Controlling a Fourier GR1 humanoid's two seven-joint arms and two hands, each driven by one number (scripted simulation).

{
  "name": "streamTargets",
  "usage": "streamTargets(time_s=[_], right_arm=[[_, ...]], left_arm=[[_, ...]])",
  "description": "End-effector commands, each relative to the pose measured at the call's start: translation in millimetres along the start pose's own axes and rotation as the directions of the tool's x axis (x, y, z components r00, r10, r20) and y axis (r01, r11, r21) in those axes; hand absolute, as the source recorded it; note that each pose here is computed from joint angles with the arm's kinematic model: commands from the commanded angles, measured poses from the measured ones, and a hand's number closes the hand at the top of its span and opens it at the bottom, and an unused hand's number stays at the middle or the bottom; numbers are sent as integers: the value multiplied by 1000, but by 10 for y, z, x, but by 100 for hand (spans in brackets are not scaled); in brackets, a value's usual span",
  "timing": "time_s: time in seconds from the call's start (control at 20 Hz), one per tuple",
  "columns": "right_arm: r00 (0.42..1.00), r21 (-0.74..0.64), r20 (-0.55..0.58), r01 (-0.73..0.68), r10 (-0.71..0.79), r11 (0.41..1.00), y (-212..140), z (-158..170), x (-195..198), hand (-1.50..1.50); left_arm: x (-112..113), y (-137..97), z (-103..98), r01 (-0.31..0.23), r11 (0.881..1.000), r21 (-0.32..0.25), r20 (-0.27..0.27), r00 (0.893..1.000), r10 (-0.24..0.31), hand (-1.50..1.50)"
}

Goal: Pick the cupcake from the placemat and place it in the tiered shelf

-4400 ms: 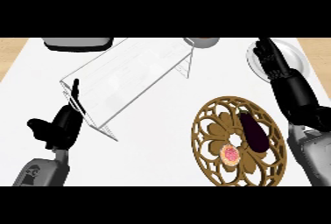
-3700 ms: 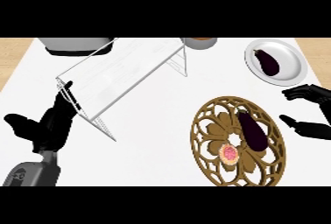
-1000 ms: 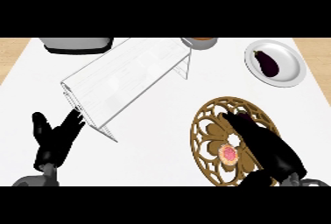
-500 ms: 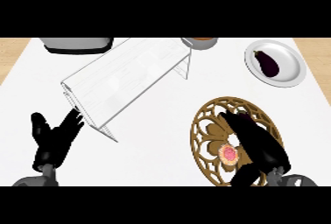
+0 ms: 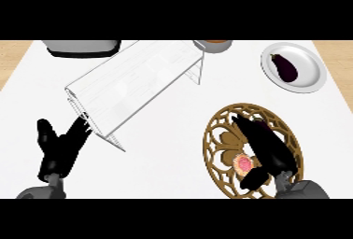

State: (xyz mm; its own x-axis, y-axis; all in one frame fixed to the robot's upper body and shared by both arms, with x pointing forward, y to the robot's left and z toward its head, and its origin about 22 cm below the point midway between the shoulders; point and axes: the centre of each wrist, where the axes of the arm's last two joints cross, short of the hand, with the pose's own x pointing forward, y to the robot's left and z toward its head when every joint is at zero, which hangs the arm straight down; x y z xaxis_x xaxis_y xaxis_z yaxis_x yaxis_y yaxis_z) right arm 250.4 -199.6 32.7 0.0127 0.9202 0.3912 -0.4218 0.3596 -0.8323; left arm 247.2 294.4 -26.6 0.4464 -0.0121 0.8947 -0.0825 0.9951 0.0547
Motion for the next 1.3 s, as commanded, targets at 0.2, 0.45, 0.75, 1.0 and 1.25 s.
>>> streamTargets(time_s=[0.2,0.45,0.75,1.0,1.25], right_arm=[[999,14,35,7,-7,1000,301,-189,-23,-150],[963,182,166,-240,211,954,276,-223,122,150],[973,154,225,-97,61,983,388,63,217,150],[884,220,460,-209,88,953,761,-69,722,150],[729,206,675,-340,119,918,817,-16,1537,150]], left_arm=[[56,-28,-26,-3,1000,-8,10,1000,3,0],[9,-33,35,-5,1000,-14,-6,1000,5,0],[15,-123,8,-11,1000,-2,-5,1000,11,0],[122,-76,-89,-14,1000,-5,10,1000,14,0],[59,-39,-87,-7,1000,-19,10,1000,8,0]])
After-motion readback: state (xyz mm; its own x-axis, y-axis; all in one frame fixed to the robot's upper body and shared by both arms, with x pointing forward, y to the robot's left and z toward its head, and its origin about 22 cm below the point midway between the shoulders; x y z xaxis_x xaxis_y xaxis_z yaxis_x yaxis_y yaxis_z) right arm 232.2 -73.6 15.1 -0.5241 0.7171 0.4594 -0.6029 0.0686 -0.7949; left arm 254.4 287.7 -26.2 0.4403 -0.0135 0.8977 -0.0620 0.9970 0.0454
